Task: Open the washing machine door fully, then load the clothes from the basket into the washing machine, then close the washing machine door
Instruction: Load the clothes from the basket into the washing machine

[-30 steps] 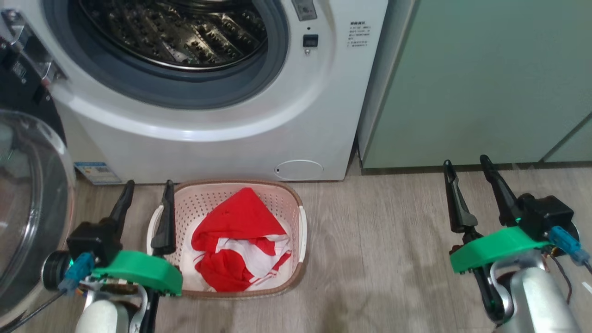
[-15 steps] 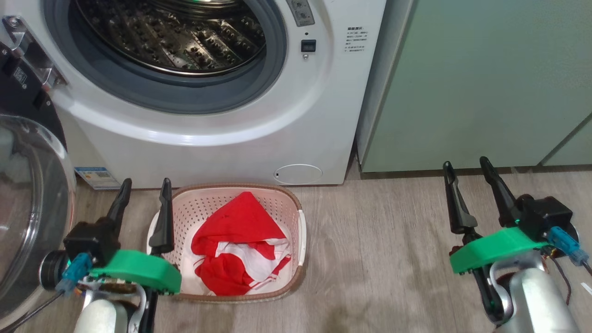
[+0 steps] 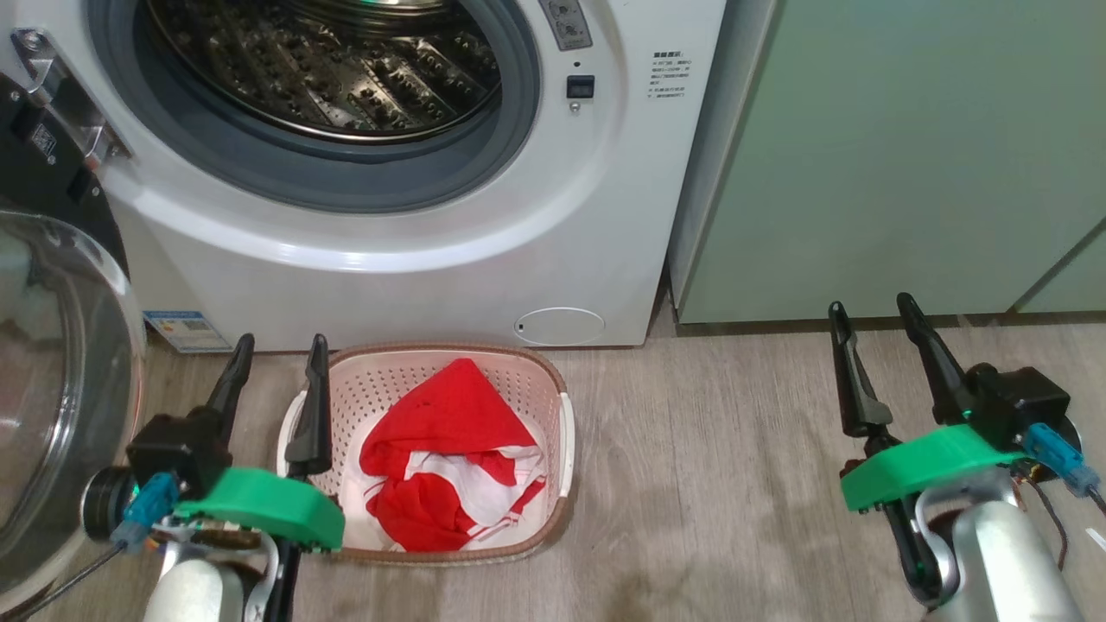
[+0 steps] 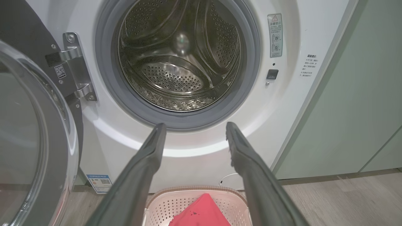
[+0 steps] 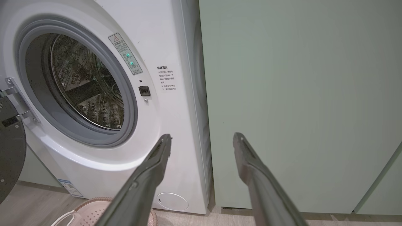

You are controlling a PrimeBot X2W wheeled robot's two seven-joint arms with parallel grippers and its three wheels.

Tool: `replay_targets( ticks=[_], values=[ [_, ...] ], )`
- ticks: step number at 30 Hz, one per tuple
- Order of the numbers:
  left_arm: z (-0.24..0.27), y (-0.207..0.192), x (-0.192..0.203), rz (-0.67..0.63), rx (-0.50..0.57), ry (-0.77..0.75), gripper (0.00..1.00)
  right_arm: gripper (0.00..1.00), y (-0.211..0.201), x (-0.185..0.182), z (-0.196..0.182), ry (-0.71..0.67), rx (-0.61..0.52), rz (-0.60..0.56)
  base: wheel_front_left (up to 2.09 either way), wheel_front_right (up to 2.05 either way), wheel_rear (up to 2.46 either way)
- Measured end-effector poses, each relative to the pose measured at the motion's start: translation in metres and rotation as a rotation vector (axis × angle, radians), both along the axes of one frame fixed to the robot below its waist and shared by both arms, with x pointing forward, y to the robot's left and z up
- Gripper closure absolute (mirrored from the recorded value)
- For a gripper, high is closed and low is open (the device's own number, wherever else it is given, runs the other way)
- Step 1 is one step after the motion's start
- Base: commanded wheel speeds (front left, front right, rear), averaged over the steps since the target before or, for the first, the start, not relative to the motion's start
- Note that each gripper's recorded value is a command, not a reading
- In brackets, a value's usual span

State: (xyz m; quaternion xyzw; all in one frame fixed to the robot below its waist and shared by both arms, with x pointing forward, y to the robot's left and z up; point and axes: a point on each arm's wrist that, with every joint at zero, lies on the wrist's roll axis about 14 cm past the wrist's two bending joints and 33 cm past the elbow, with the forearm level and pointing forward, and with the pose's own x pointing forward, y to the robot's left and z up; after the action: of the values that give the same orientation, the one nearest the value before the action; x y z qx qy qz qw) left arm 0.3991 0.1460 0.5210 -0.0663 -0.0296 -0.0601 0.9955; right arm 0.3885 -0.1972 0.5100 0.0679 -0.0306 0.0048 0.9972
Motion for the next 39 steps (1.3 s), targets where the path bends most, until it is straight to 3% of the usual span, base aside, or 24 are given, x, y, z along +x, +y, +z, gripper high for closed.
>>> replay_targets(
  ticks=[11, 19, 25, 33, 39],
  values=[
    [-0.005, -0.005, 0.008, -0.014, 0.008, 0.012, 0.00, 0.00, 0.001, 0.005, -0.006, 0.015, -0.001, 0.004, 0.00, 0.00, 0.00],
    [-0.026, -0.041, 0.066, -0.136, 0.016, 0.089, 0.00, 0.00, 0.002, 0.028, -0.022, 0.050, -0.004, 0.009, 0.00, 0.00, 0.00],
    [-0.101, -0.075, 0.101, -0.237, 0.010, 0.325, 0.00, 0.00, 0.004, 0.059, -0.039, 0.068, 0.000, 0.018, 0.00, 0.00, 0.00],
    [-0.219, -0.094, 0.107, -0.287, 0.009, 0.665, 0.00, 0.00, 0.005, 0.087, -0.073, 0.107, 0.010, 0.026, 0.00, 0.00, 0.00],
    [-0.284, -0.103, 0.114, -0.316, 0.025, 0.823, 0.00, 0.00, 0.004, 0.106, -0.103, 0.145, 0.015, 0.030, 0.00, 0.00, 0.00]
  ],
)
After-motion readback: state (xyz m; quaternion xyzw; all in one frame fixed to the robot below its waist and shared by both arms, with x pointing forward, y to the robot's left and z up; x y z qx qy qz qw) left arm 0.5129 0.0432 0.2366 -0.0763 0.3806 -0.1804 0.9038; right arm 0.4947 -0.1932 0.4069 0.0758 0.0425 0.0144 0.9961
